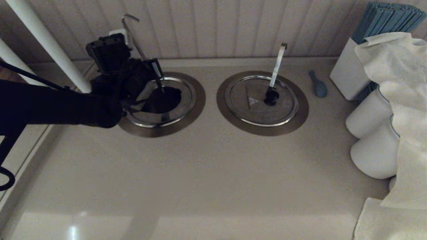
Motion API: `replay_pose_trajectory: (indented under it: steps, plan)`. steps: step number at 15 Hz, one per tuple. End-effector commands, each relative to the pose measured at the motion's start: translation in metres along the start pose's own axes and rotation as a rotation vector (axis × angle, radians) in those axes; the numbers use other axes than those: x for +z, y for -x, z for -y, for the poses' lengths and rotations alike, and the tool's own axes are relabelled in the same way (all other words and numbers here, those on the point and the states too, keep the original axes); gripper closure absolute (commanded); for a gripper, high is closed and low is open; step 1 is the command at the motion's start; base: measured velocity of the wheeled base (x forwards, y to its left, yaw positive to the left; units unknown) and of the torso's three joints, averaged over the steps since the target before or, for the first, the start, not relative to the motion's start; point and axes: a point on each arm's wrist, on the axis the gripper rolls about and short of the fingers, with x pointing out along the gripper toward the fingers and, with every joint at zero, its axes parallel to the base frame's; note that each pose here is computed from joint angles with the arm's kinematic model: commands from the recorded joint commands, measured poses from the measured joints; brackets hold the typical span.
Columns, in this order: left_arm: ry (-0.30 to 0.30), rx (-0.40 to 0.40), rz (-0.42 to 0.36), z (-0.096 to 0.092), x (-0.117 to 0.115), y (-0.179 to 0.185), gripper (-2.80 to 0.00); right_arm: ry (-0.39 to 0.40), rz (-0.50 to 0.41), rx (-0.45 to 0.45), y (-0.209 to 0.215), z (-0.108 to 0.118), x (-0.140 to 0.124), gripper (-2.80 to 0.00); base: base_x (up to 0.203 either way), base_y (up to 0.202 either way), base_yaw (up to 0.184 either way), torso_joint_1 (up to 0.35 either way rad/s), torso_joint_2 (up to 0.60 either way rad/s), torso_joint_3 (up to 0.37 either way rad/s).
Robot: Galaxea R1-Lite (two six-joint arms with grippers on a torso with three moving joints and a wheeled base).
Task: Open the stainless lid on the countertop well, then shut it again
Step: Stir with a spoon
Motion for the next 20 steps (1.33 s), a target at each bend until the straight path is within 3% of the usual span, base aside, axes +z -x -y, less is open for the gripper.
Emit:
replay_pose_trajectory:
  steps: [1, 8, 13, 15, 18, 20]
  plan:
    - [0.006, -0.008, 0.022, -0.001, 0.013, 0.007, 0.00, 0.000, 0.001, 0.000, 0.000, 0.000, 0.000, 0.00, 0.000, 0.000, 0.000, 0.000, 0.00, 0.000]
    - [0.035, -0.140, -0.062, 0.010, 0.014, 0.027, 0.00, 0.000, -0.001, 0.000, 0.000, 0.000, 0.000, 0.00, 0.000, 0.000, 0.000, 0.000, 0.00, 0.000]
    - [0.036, -0.202, -0.132, 0.007, 0.024, 0.042, 0.00, 0.000, -0.001, 0.000, 0.000, 0.000, 0.000, 0.00, 0.000, 0.000, 0.000, 0.000, 0.00, 0.000]
    - [0.024, -0.200, -0.147, 0.005, 0.021, 0.042, 0.00, 0.000, 0.001, 0.000, 0.000, 0.000, 0.000, 0.00, 0.000, 0.000, 0.000, 0.000, 0.00, 0.000]
    - [-0.065, -0.164, -0.157, -0.011, 0.021, 0.039, 0.00, 0.000, 0.000, 0.000, 0.000, 0.000, 0.000, 0.00, 0.000, 0.000, 0.000, 0.000, 0.00, 0.000]
    - [-0.085, -0.143, -0.159, -0.018, 0.020, 0.037, 0.00, 0.000, -0.001, 0.000, 0.000, 0.000, 0.000, 0.00, 0.000, 0.000, 0.000, 0.000, 0.00, 0.000]
